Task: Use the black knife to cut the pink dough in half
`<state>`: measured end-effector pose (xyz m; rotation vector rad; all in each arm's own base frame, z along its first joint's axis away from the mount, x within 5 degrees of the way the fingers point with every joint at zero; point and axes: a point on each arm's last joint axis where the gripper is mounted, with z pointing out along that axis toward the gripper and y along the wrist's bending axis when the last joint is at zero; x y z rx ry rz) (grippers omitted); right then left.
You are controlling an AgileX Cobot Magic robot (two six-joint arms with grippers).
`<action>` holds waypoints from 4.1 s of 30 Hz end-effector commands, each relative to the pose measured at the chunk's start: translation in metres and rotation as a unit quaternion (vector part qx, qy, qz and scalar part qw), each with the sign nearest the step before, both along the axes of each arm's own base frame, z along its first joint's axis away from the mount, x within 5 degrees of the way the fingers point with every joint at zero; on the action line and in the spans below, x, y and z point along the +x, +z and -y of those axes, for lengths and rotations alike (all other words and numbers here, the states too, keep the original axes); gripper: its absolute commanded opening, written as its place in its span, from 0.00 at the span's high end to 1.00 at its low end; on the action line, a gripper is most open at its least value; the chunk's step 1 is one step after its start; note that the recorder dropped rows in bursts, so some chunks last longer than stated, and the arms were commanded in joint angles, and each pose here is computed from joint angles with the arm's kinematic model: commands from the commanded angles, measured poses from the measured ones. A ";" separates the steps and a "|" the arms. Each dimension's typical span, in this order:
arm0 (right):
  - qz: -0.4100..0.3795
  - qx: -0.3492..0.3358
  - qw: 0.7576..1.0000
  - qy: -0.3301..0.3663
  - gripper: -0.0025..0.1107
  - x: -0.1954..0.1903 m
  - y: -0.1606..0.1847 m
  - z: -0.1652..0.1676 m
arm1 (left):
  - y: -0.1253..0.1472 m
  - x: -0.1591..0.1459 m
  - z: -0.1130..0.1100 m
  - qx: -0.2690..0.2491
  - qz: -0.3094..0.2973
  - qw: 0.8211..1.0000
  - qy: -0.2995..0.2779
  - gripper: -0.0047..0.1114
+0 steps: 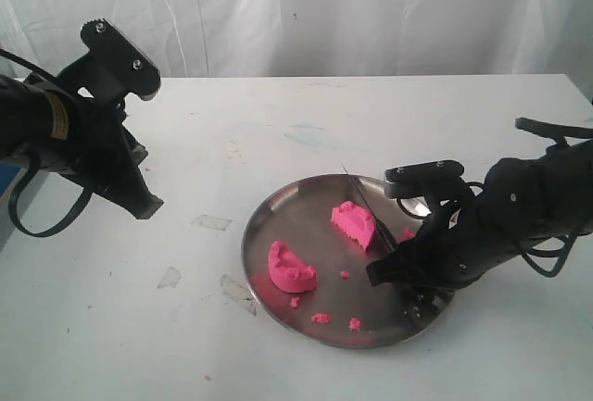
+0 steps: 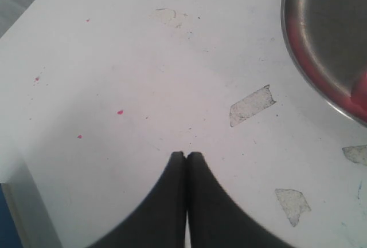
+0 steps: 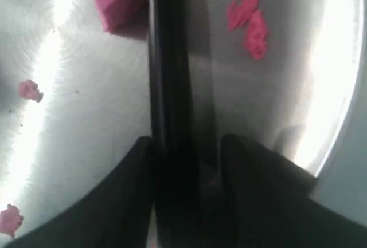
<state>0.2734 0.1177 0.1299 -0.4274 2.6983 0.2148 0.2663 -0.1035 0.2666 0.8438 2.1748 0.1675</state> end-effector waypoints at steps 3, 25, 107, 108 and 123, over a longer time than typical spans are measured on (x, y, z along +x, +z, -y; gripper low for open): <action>-0.003 0.003 1.000 -0.011 0.55 0.001 -0.002 0.002 | -0.001 -0.002 -0.001 -0.008 -0.005 1.000 0.007 0.96; 0.075 0.037 0.996 -0.042 0.62 0.002 0.057 0.021 | -0.001 -0.002 -0.001 -0.007 -0.005 1.000 0.007 0.96; 0.483 0.067 0.851 -0.193 0.98 -0.218 0.064 0.119 | -0.003 -0.004 -0.003 0.004 -0.018 1.000 0.011 0.96; 0.479 0.066 0.854 -0.193 0.98 -0.218 0.063 0.119 | -0.003 -0.004 -0.003 0.004 -0.018 1.000 0.011 0.96; 0.436 0.025 0.882 -0.178 0.98 -0.220 0.053 0.120 | -0.002 -0.003 -0.002 0.002 -0.014 1.000 0.009 0.96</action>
